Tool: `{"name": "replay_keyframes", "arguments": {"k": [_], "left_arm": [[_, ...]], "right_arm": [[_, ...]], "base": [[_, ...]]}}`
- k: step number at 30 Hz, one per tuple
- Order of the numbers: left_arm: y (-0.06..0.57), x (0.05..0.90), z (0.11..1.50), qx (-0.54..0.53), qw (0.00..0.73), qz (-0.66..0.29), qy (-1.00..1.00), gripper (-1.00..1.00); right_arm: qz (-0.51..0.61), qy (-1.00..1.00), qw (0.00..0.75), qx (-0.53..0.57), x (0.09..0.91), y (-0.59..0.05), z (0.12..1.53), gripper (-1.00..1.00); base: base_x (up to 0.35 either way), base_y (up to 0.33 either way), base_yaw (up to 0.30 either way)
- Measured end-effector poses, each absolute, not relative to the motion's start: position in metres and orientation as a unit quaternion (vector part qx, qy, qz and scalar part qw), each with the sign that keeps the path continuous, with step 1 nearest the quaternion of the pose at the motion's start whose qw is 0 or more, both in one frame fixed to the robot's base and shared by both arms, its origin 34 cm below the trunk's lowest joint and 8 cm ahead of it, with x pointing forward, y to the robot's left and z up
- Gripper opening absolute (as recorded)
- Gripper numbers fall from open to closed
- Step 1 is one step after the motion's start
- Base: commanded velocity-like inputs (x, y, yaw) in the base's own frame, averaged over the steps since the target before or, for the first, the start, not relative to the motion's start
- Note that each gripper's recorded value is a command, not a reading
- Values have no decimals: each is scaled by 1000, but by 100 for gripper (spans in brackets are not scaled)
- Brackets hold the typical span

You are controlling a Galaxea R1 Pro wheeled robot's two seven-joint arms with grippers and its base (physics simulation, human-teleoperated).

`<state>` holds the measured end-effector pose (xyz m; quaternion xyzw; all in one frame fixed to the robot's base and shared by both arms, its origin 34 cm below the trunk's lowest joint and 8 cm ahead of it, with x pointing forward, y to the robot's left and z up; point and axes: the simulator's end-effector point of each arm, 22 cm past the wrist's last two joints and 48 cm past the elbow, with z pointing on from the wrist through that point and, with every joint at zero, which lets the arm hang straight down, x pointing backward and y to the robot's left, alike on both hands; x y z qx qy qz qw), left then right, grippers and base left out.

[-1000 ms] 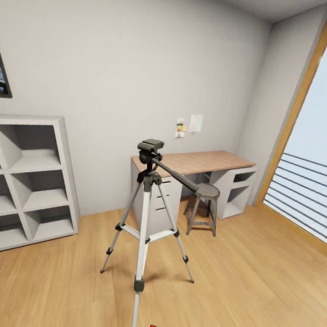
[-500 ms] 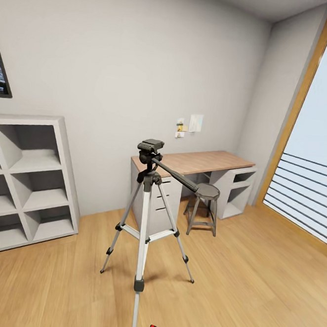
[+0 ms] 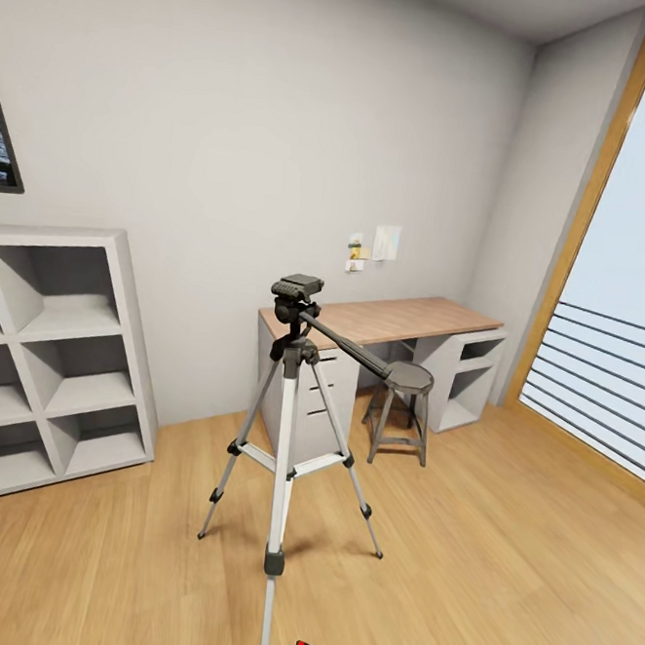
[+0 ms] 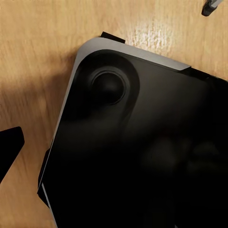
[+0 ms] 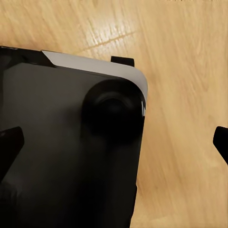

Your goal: Attach the digital camera to the camera tripod in the bedroom.

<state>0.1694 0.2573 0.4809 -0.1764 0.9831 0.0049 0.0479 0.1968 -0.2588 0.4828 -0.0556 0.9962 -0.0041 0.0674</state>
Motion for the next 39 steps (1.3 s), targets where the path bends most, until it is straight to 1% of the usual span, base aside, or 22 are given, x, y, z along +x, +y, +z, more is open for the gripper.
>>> {"name": "replay_keyframes", "arguments": {"k": [12,31,39], "left_arm": [[257,169,481,-176,48,5,983,100],[257,169,481,-176,48,4,983,100],[257,169,481,-175,48,4,983,100]], "right_arm": [[-7,996,66,-55,197,-258,483,100],[-8,996,68,-56,198,-258,483,100],[-7,996,71,-54,200,-257,483,100]], "base": [[0,0,21],[0,0,253],[0,0,97]]}}
